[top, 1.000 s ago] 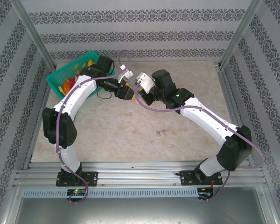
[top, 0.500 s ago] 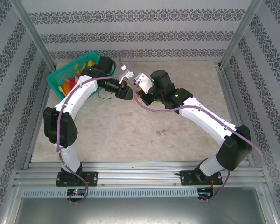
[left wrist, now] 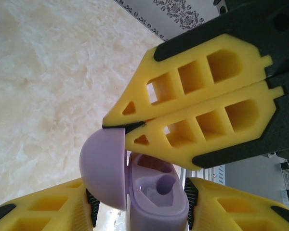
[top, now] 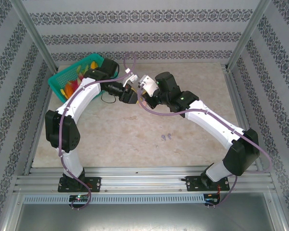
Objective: Insert the wireless bluetooth earbuds into the charging case
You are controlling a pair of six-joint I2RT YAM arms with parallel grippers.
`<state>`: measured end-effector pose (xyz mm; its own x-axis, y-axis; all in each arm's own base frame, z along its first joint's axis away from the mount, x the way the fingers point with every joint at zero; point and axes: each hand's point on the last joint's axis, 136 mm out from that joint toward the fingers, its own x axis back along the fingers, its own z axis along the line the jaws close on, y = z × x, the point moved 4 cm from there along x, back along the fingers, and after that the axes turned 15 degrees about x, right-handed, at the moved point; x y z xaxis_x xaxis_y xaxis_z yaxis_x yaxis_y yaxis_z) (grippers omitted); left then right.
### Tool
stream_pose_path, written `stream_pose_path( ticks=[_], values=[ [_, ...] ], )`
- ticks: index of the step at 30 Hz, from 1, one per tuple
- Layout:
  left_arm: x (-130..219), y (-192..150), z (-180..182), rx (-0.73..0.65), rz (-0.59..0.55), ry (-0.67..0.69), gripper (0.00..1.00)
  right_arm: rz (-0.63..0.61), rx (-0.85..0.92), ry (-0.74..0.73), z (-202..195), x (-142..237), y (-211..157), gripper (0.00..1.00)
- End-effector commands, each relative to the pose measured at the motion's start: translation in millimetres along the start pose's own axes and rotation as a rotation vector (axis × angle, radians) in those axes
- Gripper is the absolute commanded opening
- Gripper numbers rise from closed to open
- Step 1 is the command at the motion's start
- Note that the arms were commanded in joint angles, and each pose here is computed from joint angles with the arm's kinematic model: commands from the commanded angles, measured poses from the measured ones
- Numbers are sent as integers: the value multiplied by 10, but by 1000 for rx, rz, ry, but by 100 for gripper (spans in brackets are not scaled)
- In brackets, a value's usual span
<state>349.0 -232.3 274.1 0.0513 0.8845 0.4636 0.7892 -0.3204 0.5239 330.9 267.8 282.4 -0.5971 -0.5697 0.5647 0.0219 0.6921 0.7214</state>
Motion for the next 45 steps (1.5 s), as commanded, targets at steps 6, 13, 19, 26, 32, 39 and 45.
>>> stream_pose_path(
  ticks=[6, 13, 19, 26, 32, 39, 45],
  values=[
    [-48, -51, -52, -5, 19, -43, 49, -10, 19, -19, -38, 12, 85, 0],
    [-54, -34, -52, -7, 14, -48, 45, -8, 19, -18, -39, 8, 76, 1],
    [-52, -22, -56, -6, 10, -52, 43, -10, 19, -19, -39, 7, 78, 0],
    [-44, -6, -62, -9, 5, -52, 39, -6, 19, -18, -33, 4, 65, 1],
    [-46, -5, -68, -10, 5, -54, 36, -7, 20, -21, -41, 13, 73, 0],
    [-45, -16, -67, -8, 7, -54, 31, -6, 20, -23, -46, 10, 74, 1],
    [-47, -16, -63, -9, 7, -56, 24, -5, 18, -24, -49, 8, 74, 1]
  ],
)
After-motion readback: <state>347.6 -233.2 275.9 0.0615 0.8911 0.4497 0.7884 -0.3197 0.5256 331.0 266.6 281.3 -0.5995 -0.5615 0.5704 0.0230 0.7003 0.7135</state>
